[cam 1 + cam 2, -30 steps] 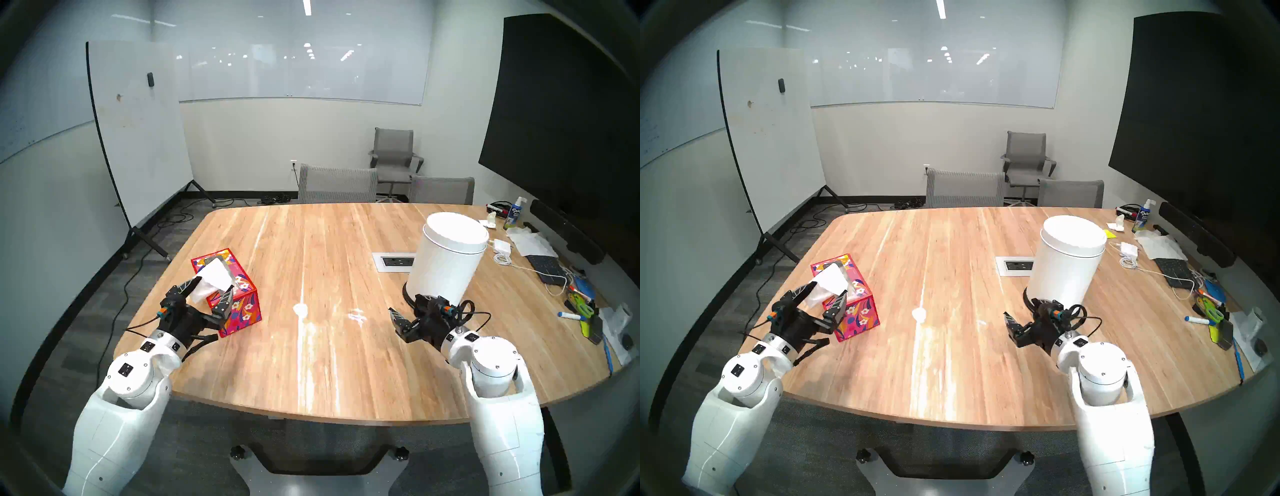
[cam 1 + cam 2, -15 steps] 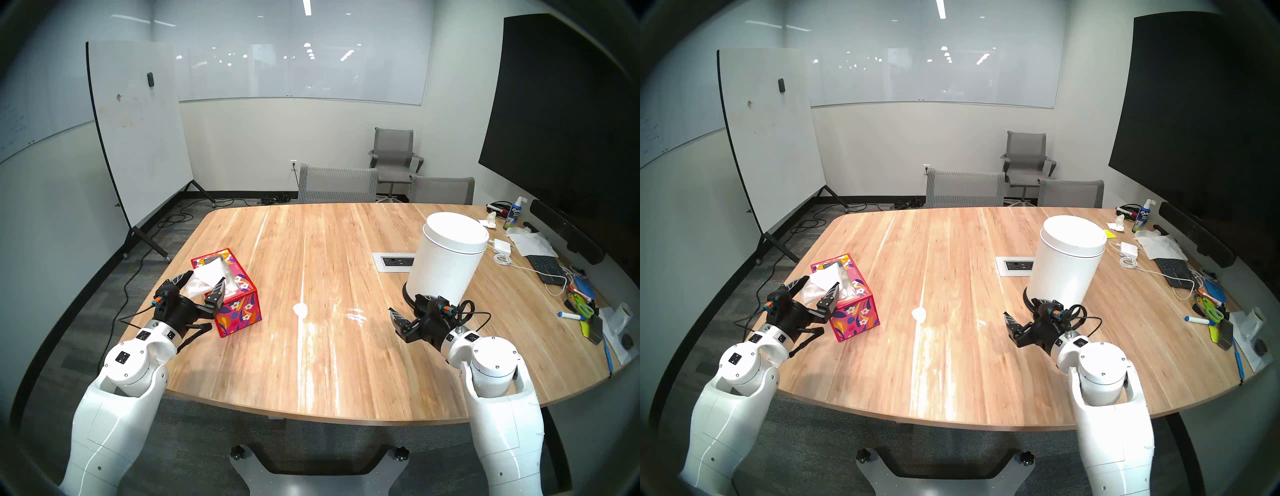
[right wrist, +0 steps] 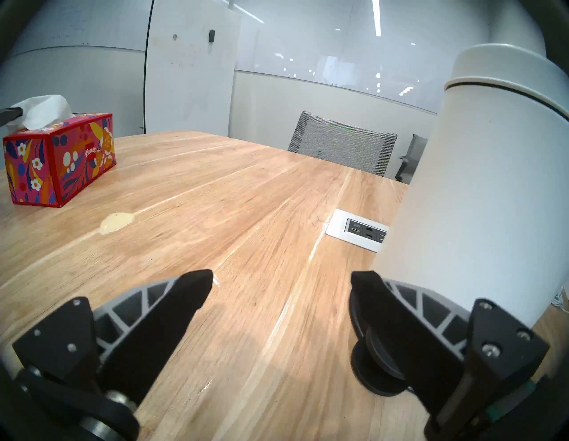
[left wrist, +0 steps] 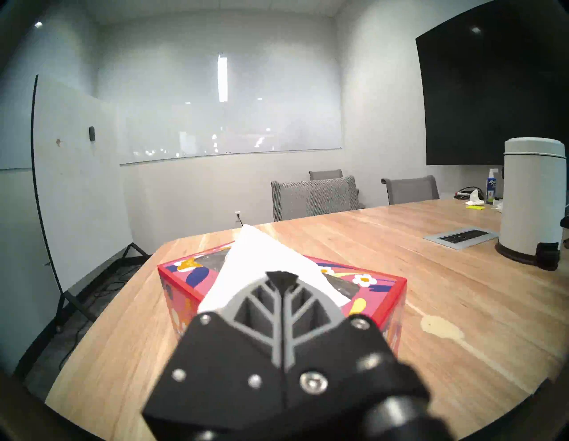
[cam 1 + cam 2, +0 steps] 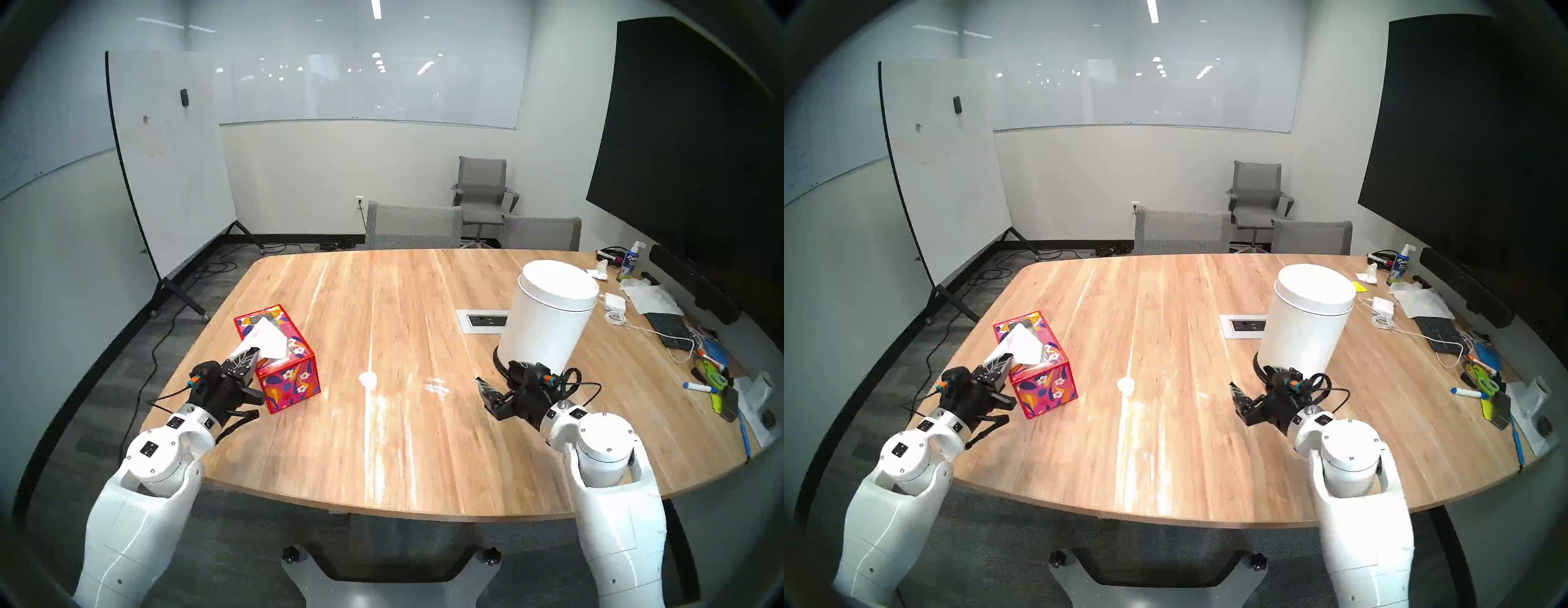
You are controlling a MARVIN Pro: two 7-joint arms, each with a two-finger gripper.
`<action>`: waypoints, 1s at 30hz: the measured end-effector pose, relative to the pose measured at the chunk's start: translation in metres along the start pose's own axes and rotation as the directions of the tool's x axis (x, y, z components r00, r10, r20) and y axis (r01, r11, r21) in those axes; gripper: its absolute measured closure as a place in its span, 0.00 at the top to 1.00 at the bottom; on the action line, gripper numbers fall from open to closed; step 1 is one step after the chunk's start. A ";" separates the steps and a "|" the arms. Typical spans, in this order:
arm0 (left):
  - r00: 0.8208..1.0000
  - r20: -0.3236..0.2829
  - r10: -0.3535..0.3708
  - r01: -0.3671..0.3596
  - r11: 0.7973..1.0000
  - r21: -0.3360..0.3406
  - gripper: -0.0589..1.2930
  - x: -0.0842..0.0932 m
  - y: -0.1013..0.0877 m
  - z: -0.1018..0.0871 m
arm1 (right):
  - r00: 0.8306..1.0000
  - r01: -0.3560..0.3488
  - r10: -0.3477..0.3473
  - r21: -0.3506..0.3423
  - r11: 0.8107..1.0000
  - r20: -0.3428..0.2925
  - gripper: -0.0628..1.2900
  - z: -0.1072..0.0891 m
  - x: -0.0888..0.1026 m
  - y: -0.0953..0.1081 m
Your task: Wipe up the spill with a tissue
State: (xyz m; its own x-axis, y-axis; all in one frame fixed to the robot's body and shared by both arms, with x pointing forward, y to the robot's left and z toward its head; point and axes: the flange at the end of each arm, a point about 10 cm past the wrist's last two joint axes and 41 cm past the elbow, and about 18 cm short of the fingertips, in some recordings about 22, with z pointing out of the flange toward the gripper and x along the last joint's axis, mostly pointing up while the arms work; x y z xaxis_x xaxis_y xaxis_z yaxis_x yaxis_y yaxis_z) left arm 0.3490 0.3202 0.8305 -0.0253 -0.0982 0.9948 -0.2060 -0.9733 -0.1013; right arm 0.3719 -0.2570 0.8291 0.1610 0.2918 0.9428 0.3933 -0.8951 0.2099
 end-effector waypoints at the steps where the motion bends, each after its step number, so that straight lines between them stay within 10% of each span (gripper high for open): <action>1: 1.000 0.000 0.001 -0.001 1.000 -0.001 0.07 0.000 0.001 0.000 | 1.000 0.000 0.000 0.000 1.000 0.000 0.95 0.000 0.000 0.000; 30: 0.941 -0.310 0.136 -0.143 0.990 0.002 0.03 0.061 0.015 -0.026 | 1.000 0.000 0.000 0.000 1.000 0.000 0.95 0.000 0.000 0.000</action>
State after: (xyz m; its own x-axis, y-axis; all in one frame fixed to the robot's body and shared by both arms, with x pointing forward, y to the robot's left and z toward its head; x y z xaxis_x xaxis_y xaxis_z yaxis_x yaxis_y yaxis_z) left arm 0.3188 0.3053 0.8893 -0.3548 -0.1609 0.9210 -0.1987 -0.9496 -0.2425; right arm 0.3719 -0.2571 0.8290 0.1611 0.2918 0.9428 0.3932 -0.8952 0.2098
